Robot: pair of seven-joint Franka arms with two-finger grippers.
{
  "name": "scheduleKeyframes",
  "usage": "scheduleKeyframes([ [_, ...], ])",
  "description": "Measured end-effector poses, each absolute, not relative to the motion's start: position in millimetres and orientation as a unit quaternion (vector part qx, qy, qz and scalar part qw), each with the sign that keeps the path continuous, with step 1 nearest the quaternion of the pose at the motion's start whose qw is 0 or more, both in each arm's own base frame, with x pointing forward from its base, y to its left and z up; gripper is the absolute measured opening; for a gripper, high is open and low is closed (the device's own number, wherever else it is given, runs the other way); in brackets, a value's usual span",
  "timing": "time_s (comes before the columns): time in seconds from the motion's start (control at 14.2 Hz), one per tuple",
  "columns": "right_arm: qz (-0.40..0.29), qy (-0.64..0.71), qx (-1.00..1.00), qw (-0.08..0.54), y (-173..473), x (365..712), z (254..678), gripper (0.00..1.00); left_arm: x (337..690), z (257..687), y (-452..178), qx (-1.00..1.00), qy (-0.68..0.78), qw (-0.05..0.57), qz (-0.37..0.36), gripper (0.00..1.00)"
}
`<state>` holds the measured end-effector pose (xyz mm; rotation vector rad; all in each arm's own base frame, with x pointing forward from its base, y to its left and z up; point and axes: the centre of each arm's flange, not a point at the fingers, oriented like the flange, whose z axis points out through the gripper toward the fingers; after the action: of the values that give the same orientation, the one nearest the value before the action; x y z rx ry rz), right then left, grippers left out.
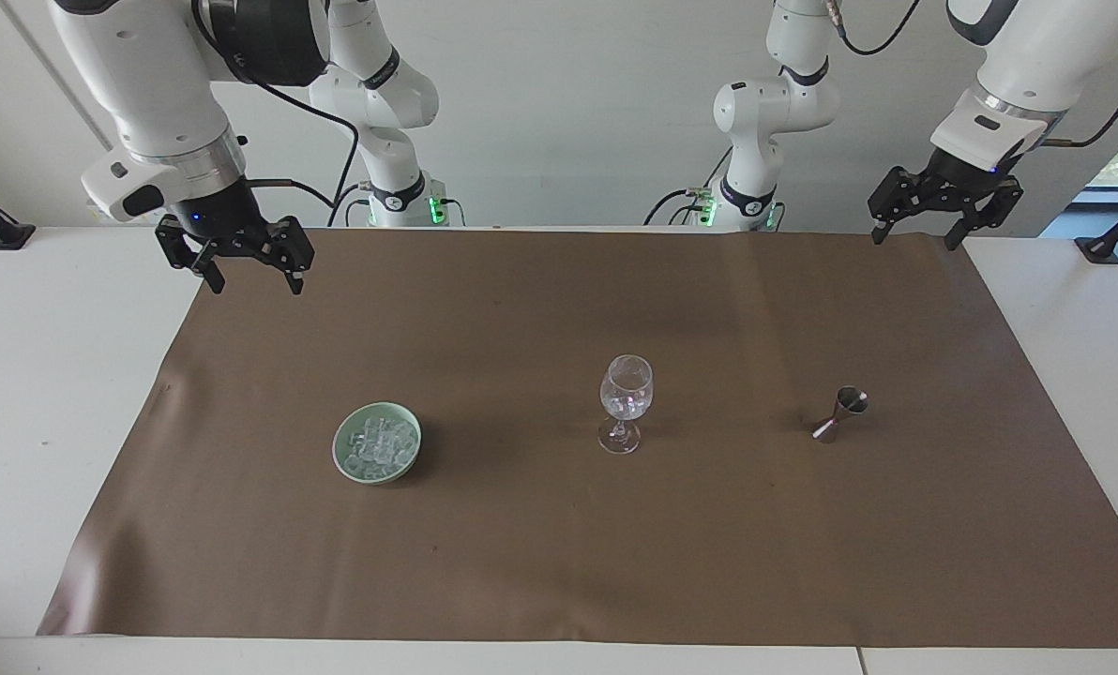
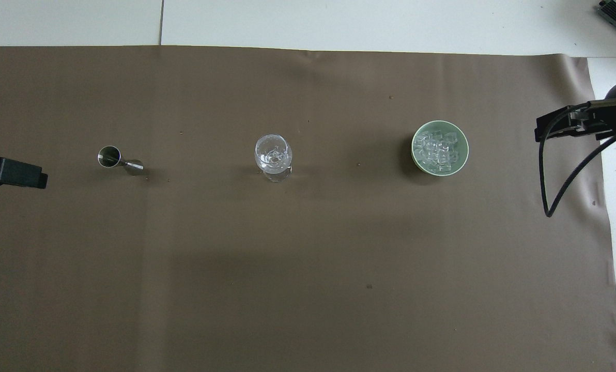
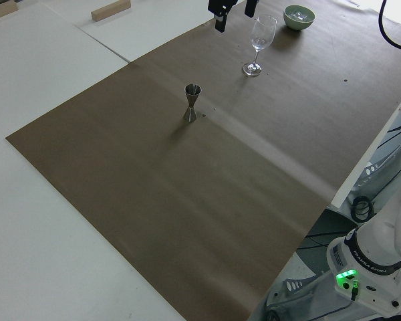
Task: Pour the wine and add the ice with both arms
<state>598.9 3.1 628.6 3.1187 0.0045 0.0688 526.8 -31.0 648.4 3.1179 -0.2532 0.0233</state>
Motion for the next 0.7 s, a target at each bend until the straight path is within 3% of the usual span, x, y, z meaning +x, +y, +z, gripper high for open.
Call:
scheduleKeyframes([
  [0.7,-0.021,-0.014,1.000,-0.008,-9,576,629,1.00,527,648,-33,0.997,-0.083,0.007,0.007,1.00],
])
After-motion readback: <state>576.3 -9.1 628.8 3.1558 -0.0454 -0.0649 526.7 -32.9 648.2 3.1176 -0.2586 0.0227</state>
